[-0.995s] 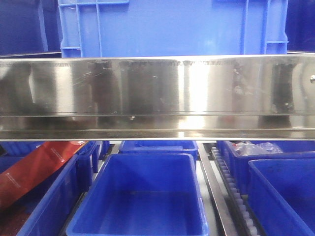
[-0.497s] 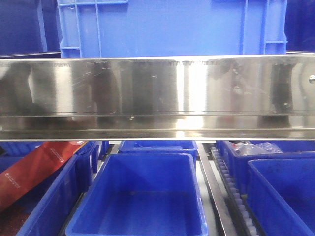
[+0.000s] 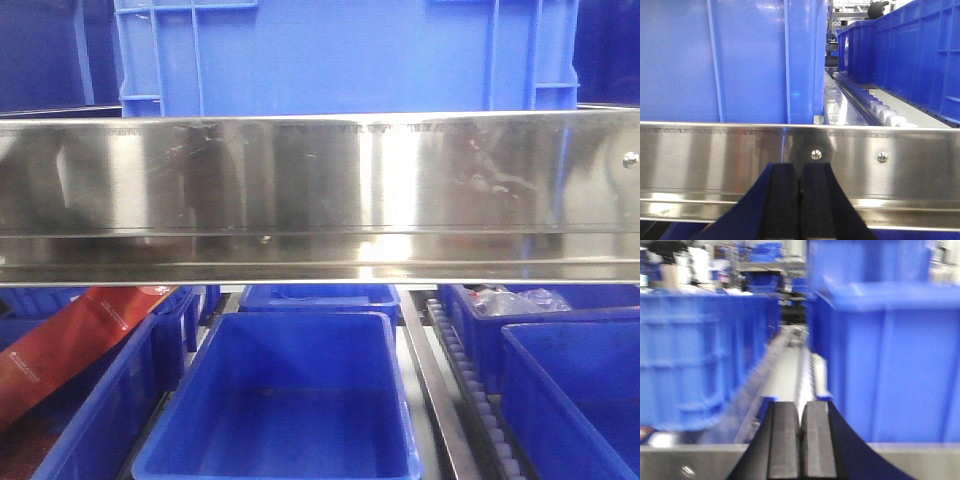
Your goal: Place cylindrical capacitor in blue bin on shelf
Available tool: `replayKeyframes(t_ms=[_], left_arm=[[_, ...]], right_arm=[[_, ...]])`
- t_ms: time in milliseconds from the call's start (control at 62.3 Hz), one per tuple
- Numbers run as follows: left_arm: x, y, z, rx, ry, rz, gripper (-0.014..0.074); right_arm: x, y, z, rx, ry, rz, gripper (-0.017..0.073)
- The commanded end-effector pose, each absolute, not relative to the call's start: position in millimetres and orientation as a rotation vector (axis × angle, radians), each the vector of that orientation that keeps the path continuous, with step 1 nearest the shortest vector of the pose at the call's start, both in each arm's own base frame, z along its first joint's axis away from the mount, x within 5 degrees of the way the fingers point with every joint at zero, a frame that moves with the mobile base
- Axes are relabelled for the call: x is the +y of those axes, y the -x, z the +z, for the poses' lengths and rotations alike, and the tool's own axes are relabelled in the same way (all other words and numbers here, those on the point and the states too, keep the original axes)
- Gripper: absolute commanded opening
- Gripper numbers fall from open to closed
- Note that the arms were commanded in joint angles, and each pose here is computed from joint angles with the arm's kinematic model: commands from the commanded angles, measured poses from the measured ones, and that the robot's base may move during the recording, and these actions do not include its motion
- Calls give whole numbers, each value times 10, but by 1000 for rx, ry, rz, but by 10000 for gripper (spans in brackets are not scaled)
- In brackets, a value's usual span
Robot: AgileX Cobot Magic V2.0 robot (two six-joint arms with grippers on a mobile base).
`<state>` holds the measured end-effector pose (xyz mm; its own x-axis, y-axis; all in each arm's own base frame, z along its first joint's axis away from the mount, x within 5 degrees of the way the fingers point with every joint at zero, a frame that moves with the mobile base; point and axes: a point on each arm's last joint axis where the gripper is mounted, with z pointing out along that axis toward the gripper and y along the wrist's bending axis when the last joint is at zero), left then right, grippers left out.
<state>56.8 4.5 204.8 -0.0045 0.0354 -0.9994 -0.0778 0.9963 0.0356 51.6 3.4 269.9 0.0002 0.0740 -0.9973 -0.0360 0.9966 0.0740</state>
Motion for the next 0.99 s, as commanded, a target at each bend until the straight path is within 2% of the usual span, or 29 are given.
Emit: replayKeyframes(t_ms=[0, 321, 979], left_arm=[[46, -563, 2074, 1547, 42, 84, -111], [46, -563, 2074, 1547, 42, 84, -111], [46, -563, 2074, 1547, 42, 84, -111]], right_arm=[[16, -500, 2565, 1543, -58, 68, -162], [-9, -564, 2092, 1526, -79, 51, -162], [-9, -564, 2091, 1527, -68, 38, -162]])
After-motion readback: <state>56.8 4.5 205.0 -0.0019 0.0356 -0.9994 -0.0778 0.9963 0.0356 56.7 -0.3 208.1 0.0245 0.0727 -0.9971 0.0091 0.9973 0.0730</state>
